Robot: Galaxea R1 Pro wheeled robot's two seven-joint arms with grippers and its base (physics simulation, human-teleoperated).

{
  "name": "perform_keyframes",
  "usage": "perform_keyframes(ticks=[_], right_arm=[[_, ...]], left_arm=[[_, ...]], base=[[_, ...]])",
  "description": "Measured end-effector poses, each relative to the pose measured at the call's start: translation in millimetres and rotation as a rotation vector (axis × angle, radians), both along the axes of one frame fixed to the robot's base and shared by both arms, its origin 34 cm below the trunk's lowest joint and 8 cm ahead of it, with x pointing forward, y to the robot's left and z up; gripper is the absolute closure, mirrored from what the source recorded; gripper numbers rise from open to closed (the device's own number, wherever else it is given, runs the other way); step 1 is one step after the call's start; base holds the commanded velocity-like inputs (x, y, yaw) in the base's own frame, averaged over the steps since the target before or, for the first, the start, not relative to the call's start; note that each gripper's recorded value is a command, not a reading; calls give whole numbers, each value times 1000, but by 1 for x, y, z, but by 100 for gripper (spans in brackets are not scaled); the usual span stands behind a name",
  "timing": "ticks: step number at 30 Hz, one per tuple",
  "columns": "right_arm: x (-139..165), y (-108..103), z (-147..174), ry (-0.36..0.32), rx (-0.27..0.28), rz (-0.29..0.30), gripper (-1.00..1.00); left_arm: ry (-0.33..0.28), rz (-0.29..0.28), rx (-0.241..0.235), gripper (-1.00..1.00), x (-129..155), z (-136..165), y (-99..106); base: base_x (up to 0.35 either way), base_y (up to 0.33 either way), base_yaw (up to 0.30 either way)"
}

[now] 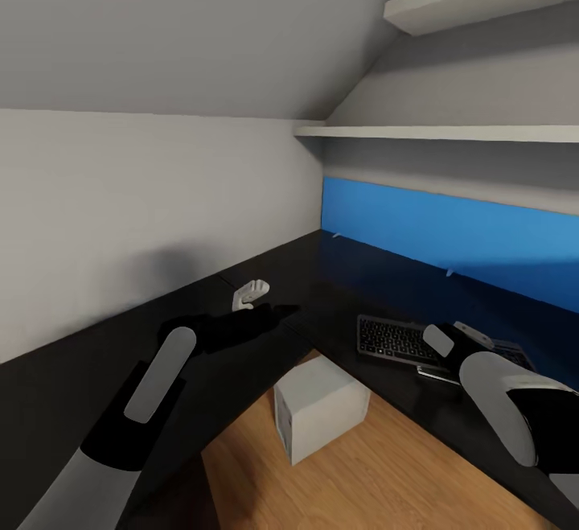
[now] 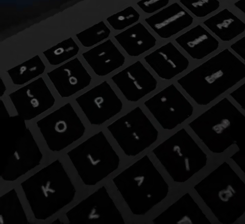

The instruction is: In the bedroom, organize the workspace by keeping the computer under the desk, ensuring the monitor is on the desk, placing the keyboard on the desk next to the monitor, placing the mouse on the desk next to the keyboard, moving the folder from the swivel chair onto the desk next to the mouse, stacking the notebook on top of the folder with the pen on top of the notebook, and positioning the swivel chair next to the desk.

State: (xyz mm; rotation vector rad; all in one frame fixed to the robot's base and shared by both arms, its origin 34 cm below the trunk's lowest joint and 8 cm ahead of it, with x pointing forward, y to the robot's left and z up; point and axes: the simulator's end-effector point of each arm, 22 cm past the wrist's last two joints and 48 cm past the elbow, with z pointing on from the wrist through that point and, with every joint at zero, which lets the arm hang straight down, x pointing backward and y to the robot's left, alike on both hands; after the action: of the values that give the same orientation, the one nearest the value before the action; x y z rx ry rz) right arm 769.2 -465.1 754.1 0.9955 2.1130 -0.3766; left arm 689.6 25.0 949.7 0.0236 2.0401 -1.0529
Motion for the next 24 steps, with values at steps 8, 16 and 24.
perform_keyframes(ticks=[8, 16, 24], right_arm=[[4, 1, -1, 9, -25, 32, -100], [12, 24, -1, 2, -21, 75, -100], [15, 30, -1, -4, -15, 89, -100]], left_arm=[[-1, 1, 0, -100, -1, -7, 0], [-2, 1, -1, -100, -1, -7, 0], [-1, 0, -2, -100, -1, -7, 0]], base=[[0, 0, 0], [0, 0, 0], [0, 0, 1]])
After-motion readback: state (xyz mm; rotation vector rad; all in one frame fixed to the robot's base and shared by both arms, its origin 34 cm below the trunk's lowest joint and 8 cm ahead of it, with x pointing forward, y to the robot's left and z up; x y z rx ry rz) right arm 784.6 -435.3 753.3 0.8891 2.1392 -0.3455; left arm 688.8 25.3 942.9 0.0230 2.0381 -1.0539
